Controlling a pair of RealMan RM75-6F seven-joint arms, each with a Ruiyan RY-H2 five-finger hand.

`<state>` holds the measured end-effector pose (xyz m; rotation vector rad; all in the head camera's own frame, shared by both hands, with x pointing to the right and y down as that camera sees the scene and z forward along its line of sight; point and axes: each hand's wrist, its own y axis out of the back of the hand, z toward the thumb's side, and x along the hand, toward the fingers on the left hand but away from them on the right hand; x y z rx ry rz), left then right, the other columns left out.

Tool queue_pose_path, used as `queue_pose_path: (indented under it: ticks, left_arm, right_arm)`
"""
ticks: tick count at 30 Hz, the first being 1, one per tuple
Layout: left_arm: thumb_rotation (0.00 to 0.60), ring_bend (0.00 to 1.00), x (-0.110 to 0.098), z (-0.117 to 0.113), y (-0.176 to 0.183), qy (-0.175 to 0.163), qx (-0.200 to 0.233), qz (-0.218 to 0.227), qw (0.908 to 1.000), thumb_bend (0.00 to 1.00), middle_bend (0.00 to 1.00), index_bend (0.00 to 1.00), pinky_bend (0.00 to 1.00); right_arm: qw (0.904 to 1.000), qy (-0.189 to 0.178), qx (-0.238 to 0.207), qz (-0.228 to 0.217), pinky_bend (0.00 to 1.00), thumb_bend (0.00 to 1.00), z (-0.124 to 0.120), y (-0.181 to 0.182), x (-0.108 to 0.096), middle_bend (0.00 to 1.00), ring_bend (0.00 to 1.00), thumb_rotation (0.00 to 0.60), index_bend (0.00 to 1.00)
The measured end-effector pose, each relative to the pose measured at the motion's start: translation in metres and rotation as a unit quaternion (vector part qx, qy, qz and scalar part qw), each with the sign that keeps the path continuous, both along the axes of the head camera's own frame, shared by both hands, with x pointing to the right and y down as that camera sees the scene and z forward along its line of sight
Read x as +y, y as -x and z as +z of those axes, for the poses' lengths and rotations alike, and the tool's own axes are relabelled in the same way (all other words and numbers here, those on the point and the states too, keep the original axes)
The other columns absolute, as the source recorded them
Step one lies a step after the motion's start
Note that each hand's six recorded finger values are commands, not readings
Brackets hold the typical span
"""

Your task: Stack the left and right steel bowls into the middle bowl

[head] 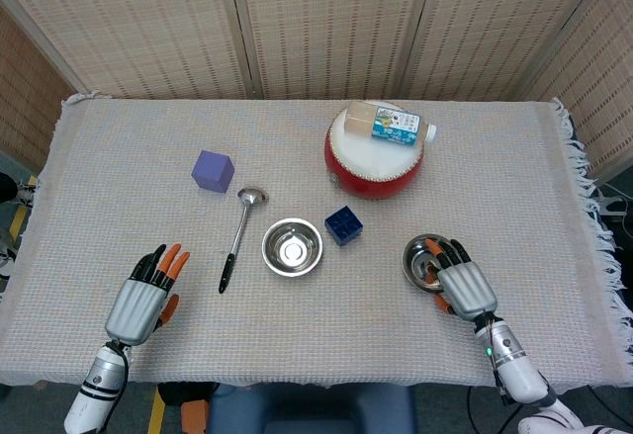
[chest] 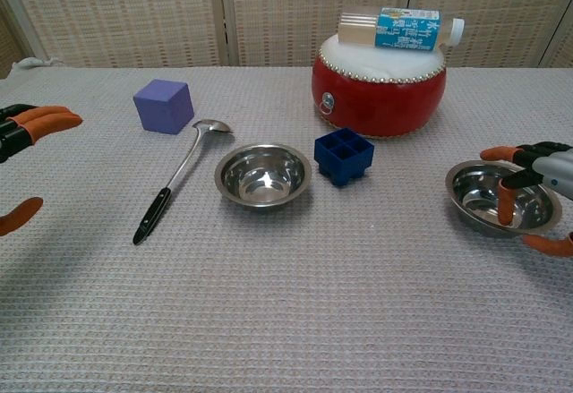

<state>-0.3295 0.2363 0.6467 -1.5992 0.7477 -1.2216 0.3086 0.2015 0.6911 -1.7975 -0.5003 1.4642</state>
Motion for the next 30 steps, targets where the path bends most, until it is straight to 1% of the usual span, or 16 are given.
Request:
queue_pose_path:
  ticks: [6, 7, 10, 13, 16, 19, 21, 24, 27, 30]
  left_arm:
    - [0.600, 0.00, -0.005, -0.001, 0.004, -0.013, -0.018, 0.007, 0.9997, 0.44, 0.00, 0.00, 0.17]
    - [0.600, 0.00, -0.005, -0.001, 0.005, -0.014, -0.019, 0.006, 0.9997, 0.44, 0.00, 0.00, 0.17]
    - [0.600, 0.00, -0.006, -0.001, 0.010, -0.016, -0.022, 0.001, 0.9996, 0.44, 0.00, 0.00, 0.17]
    - [0.600, 0.00, -0.007, -0.003, 0.014, -0.022, -0.025, -0.006, 0.9994, 0.44, 0.00, 0.00, 0.17]
    - [0.600, 0.00, -0.008, -0.006, 0.018, -0.027, -0.025, -0.014, 0.9992, 0.44, 0.00, 0.00, 0.17]
    - [0.600, 0.00, -0.009, -0.010, 0.021, -0.033, -0.025, -0.017, 0.9990, 0.44, 0.00, 0.00, 0.17]
    - [0.600, 0.00, -0.010, -0.012, 0.023, -0.037, -0.023, -0.019, 0.9989, 0.44, 0.00, 0.00, 0.17]
    - [0.600, 0.00, -0.012, -0.016, 0.025, -0.040, -0.019, -0.023, 0.9987, 0.44, 0.00, 0.00, 0.17]
    - [0.600, 0.00, -0.013, -0.021, 0.028, -0.046, -0.019, -0.028, 0.9984, 0.44, 0.00, 0.00, 0.17]
    - [0.600, 0.00, -0.013, -0.026, 0.034, -0.050, -0.020, -0.034, 0.9979, 0.44, 0.00, 0.00, 0.17]
  right_arm:
    - [1.0000, -0.008, -0.005, 0.003, 0.00, 0.30, 0.008, 0.008, -0.003, 0.00, 0.00, 0.600, 0.58]
    - [0.9999, -0.009, -0.006, 0.004, 0.00, 0.30, 0.007, 0.009, -0.003, 0.00, 0.00, 0.600, 0.60]
    - [0.9996, -0.020, -0.017, 0.007, 0.00, 0.35, 0.004, 0.012, -0.005, 0.01, 0.00, 0.600, 0.66]
    - [0.9986, -0.042, -0.033, 0.007, 0.00, 0.39, -0.004, 0.018, -0.008, 0.04, 0.00, 0.600, 0.71]
    - [0.9963, -0.068, -0.053, 0.007, 0.01, 0.40, -0.015, 0.024, -0.011, 0.06, 0.00, 0.600, 0.72]
    - [0.9920, -0.098, -0.080, 0.006, 0.03, 0.41, -0.031, 0.033, -0.015, 0.08, 0.00, 0.600, 0.73]
    - [0.9874, -0.120, -0.103, 0.001, 0.03, 0.41, -0.044, 0.044, -0.019, 0.08, 0.00, 0.600, 0.74]
    - [0.9810, -0.140, -0.134, -0.011, 0.03, 0.41, -0.059, 0.064, -0.027, 0.08, 0.00, 0.600, 0.74]
    - [0.9775, -0.147, -0.149, -0.029, 0.03, 0.41, -0.064, 0.088, -0.038, 0.08, 0.00, 0.600, 0.73]
    - [0.9755, -0.140, -0.162, -0.049, 0.03, 0.41, -0.061, 0.118, -0.048, 0.08, 0.00, 0.600, 0.73]
